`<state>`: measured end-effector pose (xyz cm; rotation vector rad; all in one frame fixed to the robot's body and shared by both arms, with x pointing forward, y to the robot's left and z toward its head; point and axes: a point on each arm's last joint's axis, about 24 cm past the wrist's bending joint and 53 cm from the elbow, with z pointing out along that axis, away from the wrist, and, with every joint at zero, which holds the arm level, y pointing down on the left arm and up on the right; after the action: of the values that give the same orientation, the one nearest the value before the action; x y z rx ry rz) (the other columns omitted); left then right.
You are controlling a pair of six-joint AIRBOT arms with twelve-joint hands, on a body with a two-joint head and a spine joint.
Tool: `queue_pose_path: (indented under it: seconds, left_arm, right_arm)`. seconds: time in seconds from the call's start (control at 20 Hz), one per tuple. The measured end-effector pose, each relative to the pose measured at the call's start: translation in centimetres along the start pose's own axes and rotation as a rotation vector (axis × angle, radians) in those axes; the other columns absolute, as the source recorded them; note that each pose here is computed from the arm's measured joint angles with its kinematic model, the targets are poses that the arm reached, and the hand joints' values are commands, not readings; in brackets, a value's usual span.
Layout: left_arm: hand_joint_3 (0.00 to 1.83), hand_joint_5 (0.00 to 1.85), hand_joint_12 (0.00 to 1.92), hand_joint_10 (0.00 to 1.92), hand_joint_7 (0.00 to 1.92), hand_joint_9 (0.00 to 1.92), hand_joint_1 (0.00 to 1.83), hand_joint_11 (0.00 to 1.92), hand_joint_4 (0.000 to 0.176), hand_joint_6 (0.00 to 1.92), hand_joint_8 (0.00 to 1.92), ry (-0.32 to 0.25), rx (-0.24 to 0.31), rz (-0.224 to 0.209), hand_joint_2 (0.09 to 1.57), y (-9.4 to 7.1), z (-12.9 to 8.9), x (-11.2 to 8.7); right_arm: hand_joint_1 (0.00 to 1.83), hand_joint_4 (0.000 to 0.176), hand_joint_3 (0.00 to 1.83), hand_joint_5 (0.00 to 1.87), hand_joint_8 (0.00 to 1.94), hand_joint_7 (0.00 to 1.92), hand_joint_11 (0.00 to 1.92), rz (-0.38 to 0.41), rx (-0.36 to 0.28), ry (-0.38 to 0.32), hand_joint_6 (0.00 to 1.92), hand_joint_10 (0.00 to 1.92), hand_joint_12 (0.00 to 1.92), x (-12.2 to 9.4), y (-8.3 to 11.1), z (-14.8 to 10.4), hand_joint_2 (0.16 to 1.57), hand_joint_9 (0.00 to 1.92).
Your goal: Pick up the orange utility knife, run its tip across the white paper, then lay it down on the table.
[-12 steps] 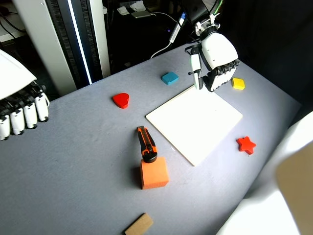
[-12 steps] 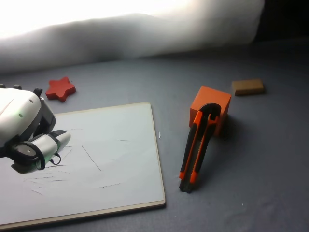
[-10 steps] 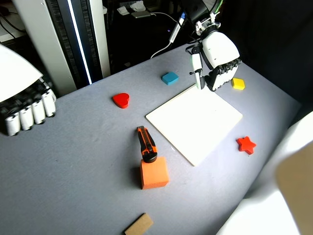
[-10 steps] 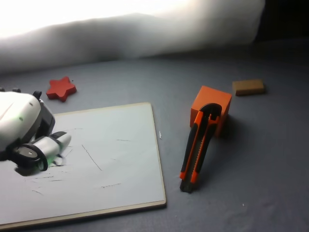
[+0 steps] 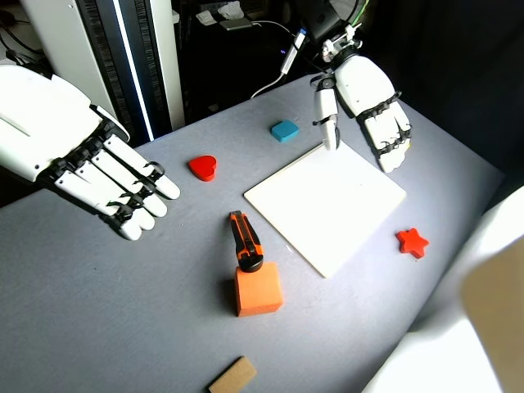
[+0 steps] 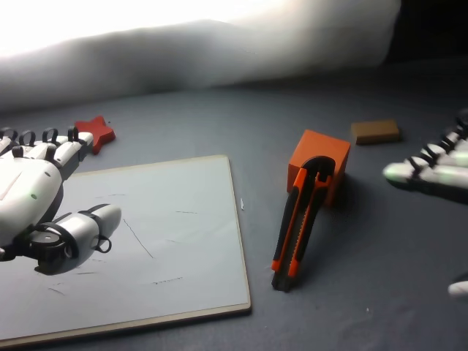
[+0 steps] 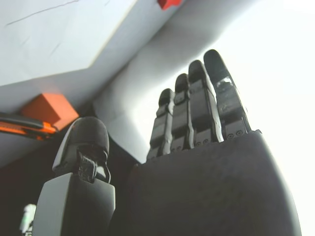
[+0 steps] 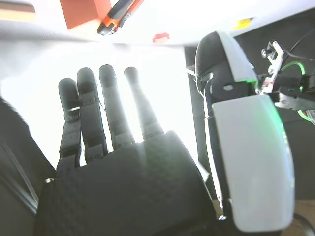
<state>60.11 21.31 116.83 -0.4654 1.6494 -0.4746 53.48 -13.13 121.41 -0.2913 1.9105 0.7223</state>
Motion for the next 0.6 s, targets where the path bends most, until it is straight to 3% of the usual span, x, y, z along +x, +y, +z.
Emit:
queue_pose_path:
  seconds: [0.05,0.15,0.25,0.4,0.45,0.6]
  left_arm:
    - [0.00,0.12,0.82,0.01,0.19,0.23,0.20,0.00,0.027,0.01,0.00,-0.003,-0.004,0.004,1.37,0.1,0.0,-0.1]
    - [0.00,0.13,0.84,0.00,0.20,0.23,0.17,0.00,0.021,0.01,0.00,-0.006,-0.011,0.002,1.38,0.3,0.0,-0.1]
    - [0.00,0.14,0.90,0.01,0.23,0.25,0.23,0.00,0.022,0.01,0.01,-0.008,-0.011,0.007,1.36,0.3,0.0,-0.2]
    - [0.00,0.10,0.89,0.00,0.18,0.24,0.17,0.00,0.019,0.00,0.00,-0.006,-0.010,0.010,1.38,0.3,-0.1,-0.1]
    - [0.00,0.11,0.91,0.01,0.21,0.25,0.18,0.00,0.024,0.01,0.01,-0.009,-0.012,0.007,1.37,0.3,0.0,-0.2]
    - [0.00,0.14,0.92,0.01,0.23,0.25,0.19,0.00,0.029,0.02,0.02,-0.014,-0.017,0.017,1.37,0.1,0.1,-0.3]
  right_arm:
    - [0.54,0.000,0.00,0.00,0.00,0.04,0.00,-0.022,-0.021,-0.010,0.00,0.00,0.26,-0.4,0.2,0.5,1.12,0.06]
    - [0.89,0.000,0.00,0.00,0.00,0.00,0.00,-0.070,-0.082,-0.040,0.00,0.00,0.11,-1.5,0.4,1.7,1.07,0.00]
    - [1.00,0.000,0.00,0.00,0.00,0.00,0.00,-0.123,-0.150,-0.041,0.00,0.00,0.00,-2.2,0.7,2.4,1.10,0.00]
    - [1.12,0.000,0.00,0.00,0.00,0.00,0.00,-0.170,-0.246,0.024,0.00,0.00,0.00,-2.3,1.7,3.2,1.10,0.00]
    - [1.17,0.000,0.00,0.00,0.00,0.00,0.00,-0.212,-0.291,0.128,0.00,0.00,0.00,-1.6,2.4,4.7,1.09,0.00]
    - [1.18,0.000,0.00,0.00,0.00,0.00,0.00,-0.228,-0.279,0.164,0.00,0.00,0.00,-1.1,1.6,6.0,1.07,0.00]
